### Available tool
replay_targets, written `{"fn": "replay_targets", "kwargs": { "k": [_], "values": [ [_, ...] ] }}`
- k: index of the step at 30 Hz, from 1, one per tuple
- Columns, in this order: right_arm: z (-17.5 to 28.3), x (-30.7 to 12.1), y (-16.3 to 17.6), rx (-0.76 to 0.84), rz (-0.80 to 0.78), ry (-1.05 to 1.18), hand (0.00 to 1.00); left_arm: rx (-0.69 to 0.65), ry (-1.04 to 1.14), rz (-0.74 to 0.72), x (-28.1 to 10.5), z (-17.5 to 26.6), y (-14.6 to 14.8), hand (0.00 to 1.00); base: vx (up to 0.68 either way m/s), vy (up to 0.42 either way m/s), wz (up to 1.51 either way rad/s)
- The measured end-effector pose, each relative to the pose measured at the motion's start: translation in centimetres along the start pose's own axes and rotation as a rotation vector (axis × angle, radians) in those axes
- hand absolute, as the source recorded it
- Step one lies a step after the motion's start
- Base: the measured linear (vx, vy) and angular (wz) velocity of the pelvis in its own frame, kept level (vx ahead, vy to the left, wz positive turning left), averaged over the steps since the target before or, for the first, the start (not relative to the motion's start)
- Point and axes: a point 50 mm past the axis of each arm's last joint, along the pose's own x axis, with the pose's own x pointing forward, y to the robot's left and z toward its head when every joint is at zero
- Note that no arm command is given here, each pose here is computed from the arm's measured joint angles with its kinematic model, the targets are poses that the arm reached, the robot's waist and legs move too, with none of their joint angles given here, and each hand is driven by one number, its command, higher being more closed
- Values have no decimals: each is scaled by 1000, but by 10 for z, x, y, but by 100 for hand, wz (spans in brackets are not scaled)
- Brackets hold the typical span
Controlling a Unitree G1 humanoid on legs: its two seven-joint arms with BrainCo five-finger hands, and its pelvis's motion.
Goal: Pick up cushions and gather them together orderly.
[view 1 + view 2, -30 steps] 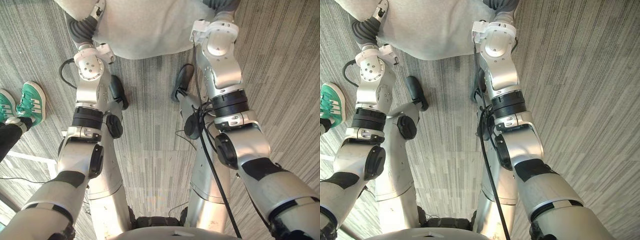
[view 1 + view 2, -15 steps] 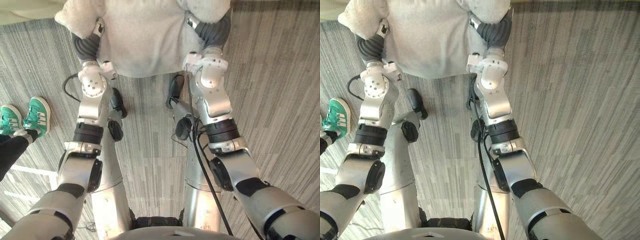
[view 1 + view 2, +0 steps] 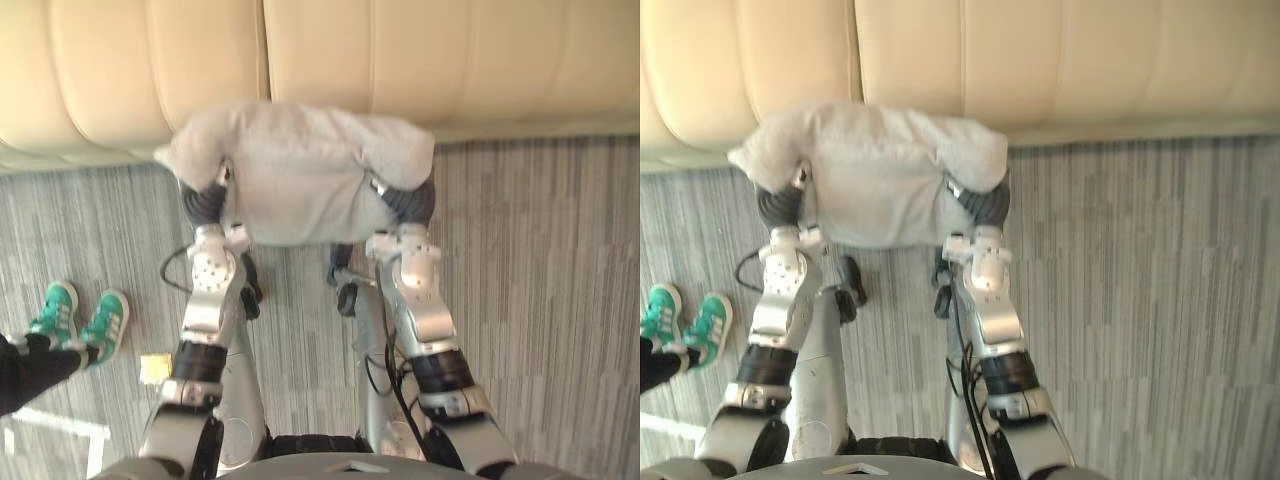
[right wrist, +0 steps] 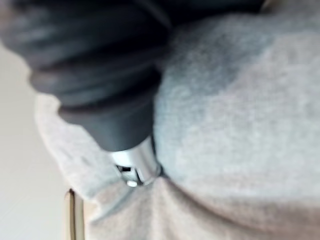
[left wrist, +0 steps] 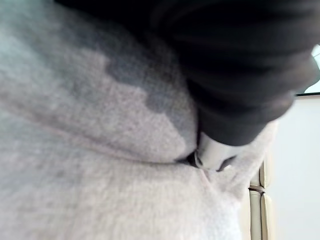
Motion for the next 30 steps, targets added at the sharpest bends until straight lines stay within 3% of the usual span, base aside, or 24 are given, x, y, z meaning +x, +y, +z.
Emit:
{"fn": "replay_targets", "kwargs": {
  "k": [16,30],
  "values": [
    [-54,-89,-27,-45,75,337,100,53,263,2,-91,-47,55,100,87,50,-7],
    [-71,-109,-43,-66,54,447,100,85,389,-67,-112,-69,63,100,112,-5,3]
  ]
}}
